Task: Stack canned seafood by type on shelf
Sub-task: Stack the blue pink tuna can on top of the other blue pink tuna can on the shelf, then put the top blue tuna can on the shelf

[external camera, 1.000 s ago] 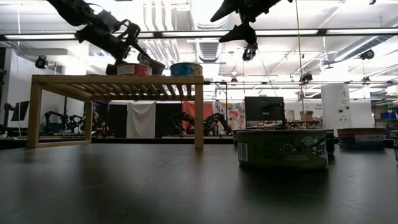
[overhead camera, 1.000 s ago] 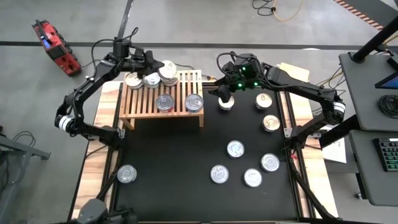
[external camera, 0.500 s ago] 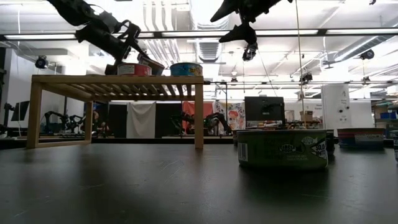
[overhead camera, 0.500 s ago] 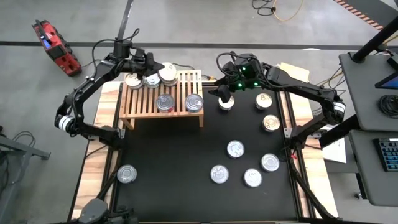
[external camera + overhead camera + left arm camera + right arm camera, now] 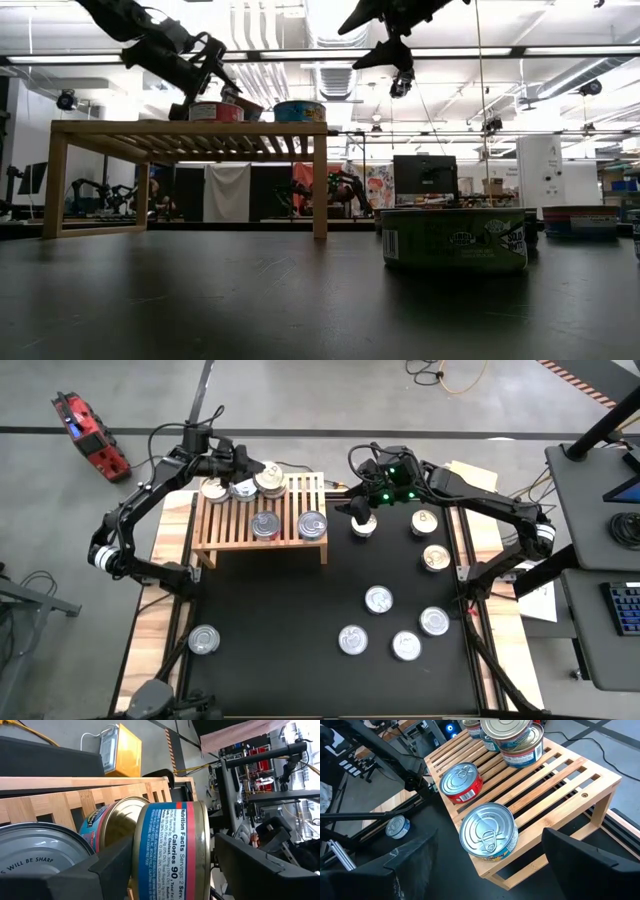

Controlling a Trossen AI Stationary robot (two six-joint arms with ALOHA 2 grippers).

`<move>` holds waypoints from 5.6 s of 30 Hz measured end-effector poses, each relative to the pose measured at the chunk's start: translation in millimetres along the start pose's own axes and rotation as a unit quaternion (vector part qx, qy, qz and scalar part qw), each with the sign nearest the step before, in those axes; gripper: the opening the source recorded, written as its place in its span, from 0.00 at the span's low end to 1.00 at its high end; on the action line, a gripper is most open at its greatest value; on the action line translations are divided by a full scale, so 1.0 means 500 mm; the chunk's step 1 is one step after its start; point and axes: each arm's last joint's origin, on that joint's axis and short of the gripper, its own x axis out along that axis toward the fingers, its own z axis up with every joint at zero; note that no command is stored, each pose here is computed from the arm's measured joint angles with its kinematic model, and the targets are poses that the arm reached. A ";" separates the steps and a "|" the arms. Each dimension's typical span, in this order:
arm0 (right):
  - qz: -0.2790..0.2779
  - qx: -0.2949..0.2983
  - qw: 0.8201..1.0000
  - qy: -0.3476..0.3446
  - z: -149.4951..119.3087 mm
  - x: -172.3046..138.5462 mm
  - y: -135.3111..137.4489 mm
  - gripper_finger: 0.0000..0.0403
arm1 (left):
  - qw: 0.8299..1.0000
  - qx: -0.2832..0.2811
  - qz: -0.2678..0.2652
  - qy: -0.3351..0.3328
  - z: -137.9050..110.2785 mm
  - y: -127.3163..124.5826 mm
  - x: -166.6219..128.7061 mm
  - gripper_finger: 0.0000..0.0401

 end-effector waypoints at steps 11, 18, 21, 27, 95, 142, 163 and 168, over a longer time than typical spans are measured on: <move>0.000 0.003 1.000 0.000 0.000 0.000 0.000 0.86 | 1.000 -0.010 -0.002 -0.003 0.001 -0.001 0.000 0.64; 0.000 0.007 1.000 0.000 0.000 0.000 0.000 0.86 | 1.000 -0.012 0.013 -0.021 0.004 0.000 0.000 0.64; 0.000 0.007 1.000 0.000 0.000 0.000 0.000 0.86 | 1.000 -0.012 0.016 -0.023 0.004 0.000 0.000 0.64; 0.000 0.008 1.000 0.000 0.000 0.000 0.000 0.85 | 0.999 -0.008 0.020 -0.027 0.002 -0.003 0.004 0.64; -0.021 0.024 0.998 0.062 -0.028 0.002 -0.009 0.54 | 0.975 0.084 0.117 0.171 -0.303 -0.125 -0.161 0.64; 0.063 -0.192 0.955 0.215 -0.455 -0.026 0.073 0.29 | 0.952 0.273 0.049 0.128 -0.573 -0.308 -0.039 0.58; 0.008 -0.144 0.942 0.304 -0.513 0.058 0.053 0.03 | 0.949 0.292 0.051 0.108 -0.646 -0.314 0.051 0.46; 0.012 -0.163 0.938 0.306 -0.519 0.059 0.048 0.03 | 0.944 0.323 0.011 0.072 -0.644 -0.334 0.033 0.37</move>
